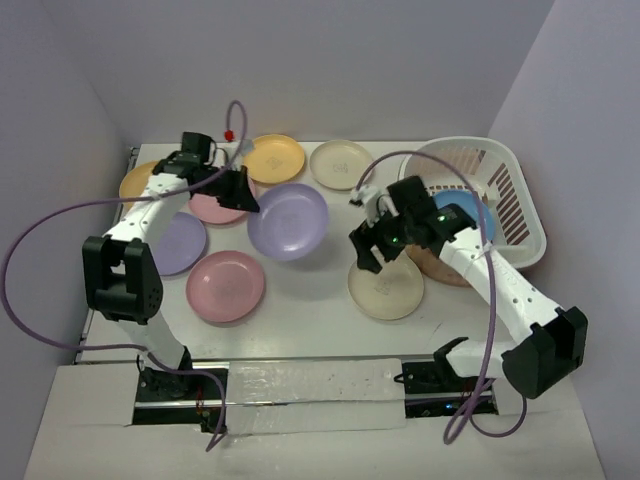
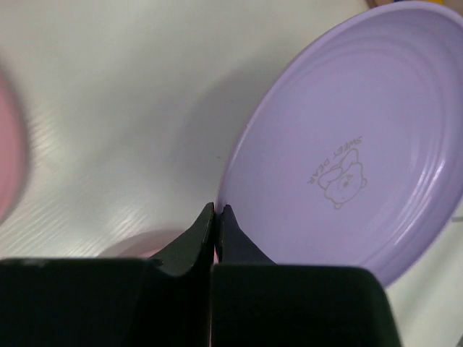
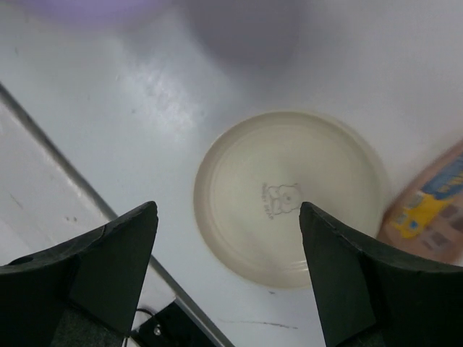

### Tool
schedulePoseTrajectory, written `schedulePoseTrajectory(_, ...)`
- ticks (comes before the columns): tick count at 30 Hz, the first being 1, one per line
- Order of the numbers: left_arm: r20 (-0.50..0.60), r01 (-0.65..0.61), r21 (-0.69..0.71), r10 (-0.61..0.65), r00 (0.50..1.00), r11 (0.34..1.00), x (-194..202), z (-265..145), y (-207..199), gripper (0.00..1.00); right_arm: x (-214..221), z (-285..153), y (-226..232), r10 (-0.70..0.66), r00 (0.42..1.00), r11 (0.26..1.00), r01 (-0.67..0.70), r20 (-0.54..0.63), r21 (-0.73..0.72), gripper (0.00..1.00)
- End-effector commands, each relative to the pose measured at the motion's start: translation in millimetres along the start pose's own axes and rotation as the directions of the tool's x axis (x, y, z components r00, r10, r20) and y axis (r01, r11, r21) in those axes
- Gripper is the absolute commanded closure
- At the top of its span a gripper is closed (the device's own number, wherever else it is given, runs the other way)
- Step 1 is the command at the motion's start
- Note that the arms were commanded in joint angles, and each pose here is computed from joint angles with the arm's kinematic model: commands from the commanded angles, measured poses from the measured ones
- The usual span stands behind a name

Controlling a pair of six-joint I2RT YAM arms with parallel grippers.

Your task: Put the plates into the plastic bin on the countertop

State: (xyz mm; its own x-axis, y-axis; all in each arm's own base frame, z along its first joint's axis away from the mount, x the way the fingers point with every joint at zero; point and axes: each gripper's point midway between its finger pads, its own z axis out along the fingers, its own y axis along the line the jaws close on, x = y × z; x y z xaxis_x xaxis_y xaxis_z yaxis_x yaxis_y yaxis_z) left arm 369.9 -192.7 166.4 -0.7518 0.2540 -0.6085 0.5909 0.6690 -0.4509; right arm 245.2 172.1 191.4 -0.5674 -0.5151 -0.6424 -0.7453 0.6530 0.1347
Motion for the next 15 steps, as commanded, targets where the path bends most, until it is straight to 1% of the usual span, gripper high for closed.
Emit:
schedulePoseTrajectory(1, 0.201, 0.116, -0.019, -0.11, 0.973, 0.993, -48, -60, 14, 1.0, 27, 30, 26, -0.083, 0.994, 0.996, 0.085, -0.077, 0.014, 0.2)
schedulePoseTrajectory(4, 0.248, 0.151, -0.068, -0.13, 0.96, 0.986, -54, -75, 26, 1.0, 52, 57, 41, -0.111, 0.979, 0.993, 0.115, -0.169, 0.016, 0.25)
schedulePoseTrajectory(6, 0.267, 0.173, -0.083, -0.146, 0.953, 0.981, -54, -82, 33, 1.0, 62, 71, 46, -0.125, 0.969, 0.991, 0.133, -0.213, 0.024, 0.27)
schedulePoseTrajectory(9, 0.279, 0.186, -0.1, -0.152, 0.948, 0.977, -54, -88, 37, 1.0, 69, 88, 45, -0.118, 0.957, 0.99, 0.135, -0.263, 0.047, 0.29)
schedulePoseTrajectory(15, 0.295, 0.198, -0.111, -0.158, 0.942, 0.974, -53, -95, 40, 1.0, 79, 116, 56, -0.113, 0.934, 0.991, 0.13, -0.339, 0.027, 0.32)
